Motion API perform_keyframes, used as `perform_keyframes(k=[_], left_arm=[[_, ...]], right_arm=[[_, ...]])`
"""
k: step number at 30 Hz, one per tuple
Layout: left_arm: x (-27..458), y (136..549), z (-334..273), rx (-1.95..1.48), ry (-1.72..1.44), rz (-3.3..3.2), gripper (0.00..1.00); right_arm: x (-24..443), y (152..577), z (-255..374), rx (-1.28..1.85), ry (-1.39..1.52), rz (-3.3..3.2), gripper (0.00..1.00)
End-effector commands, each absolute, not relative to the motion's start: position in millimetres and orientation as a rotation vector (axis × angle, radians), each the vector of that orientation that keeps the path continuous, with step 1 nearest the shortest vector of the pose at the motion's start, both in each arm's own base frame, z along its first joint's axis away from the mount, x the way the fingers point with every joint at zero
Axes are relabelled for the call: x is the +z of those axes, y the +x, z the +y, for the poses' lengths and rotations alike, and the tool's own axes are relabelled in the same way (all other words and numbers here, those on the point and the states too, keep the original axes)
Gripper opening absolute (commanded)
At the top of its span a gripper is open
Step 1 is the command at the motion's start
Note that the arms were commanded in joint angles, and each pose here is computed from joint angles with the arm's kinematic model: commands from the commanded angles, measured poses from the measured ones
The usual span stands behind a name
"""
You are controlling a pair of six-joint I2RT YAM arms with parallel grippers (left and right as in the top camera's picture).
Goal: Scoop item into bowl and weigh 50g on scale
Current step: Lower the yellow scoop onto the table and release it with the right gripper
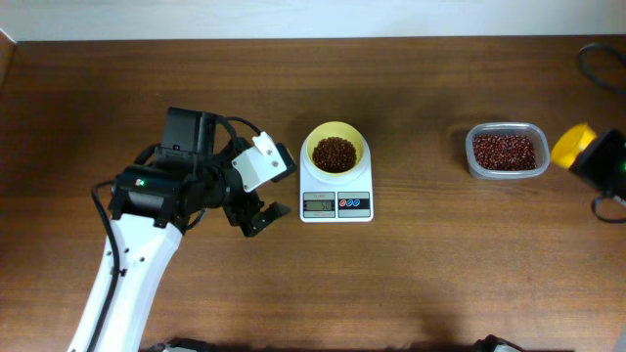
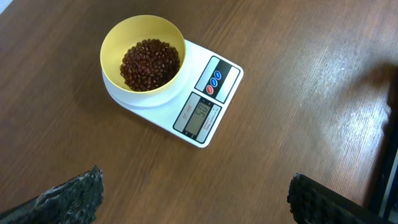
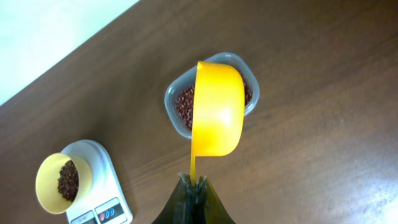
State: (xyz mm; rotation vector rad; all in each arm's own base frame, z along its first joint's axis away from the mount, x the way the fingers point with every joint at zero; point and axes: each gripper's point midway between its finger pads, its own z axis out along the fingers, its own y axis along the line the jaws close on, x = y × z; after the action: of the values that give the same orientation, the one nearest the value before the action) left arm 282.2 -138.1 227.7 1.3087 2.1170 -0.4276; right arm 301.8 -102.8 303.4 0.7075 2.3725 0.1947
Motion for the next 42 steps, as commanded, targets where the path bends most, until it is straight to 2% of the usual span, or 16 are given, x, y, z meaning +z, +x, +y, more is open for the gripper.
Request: perform_keyframes(k=[1, 4, 6, 11, 17, 21, 27, 29, 31, 36, 40, 42], left_arm=[[227, 280, -141, -0.457, 1.301, 2.119, 0.99], [227, 280, -141, -0.457, 1.301, 2.119, 0.99], [227, 280, -141, -0.457, 1.301, 2.119, 0.99], [227, 280, -141, -0.457, 1.3, 2.12, 0.99], [227, 280, -141, -0.457, 1.301, 2.12, 0.99], [227, 280, -141, -0.457, 1.301, 2.12, 0.99], [227, 280, -141, -0.457, 1.3, 2.12, 0.99], [227, 280, -141, -0.457, 1.301, 2.12, 0.99], [227, 280, -141, -0.457, 1.3, 2.12, 0.99], [227, 280, -141, -0.457, 1.301, 2.12, 0.99], [227, 280, -141, -0.457, 1.3, 2.119, 0.99], [227, 280, -141, -0.457, 1.3, 2.12, 0.99]], right_arm=[[280, 272, -84, 0.285, 0.805, 2.495, 0.04], [257, 260, -72, 0.379, 0.953, 2.549, 0.04], [222, 248, -67, 0.412, 1.053, 2.62, 0.04], [155, 243, -38, 0.628, 1.04, 2.625, 0.04], [123, 238, -34, 0.609, 0.959, 2.548, 0.04], [96, 249, -7, 0.832, 0.776, 2.463, 0.04], [76, 244, -5, 0.829, 0.776, 2.462, 0.05], [75, 244, -7, 0.813, 0.783, 2.468, 0.22], [72, 242, -10, 0.782, 0.798, 2.481, 0.25], [61, 235, -25, 0.634, 0.852, 2.524, 0.43], [50, 220, -34, 0.524, 0.916, 2.588, 0.62], [49, 218, -33, 0.526, 0.923, 2.597, 0.79]])
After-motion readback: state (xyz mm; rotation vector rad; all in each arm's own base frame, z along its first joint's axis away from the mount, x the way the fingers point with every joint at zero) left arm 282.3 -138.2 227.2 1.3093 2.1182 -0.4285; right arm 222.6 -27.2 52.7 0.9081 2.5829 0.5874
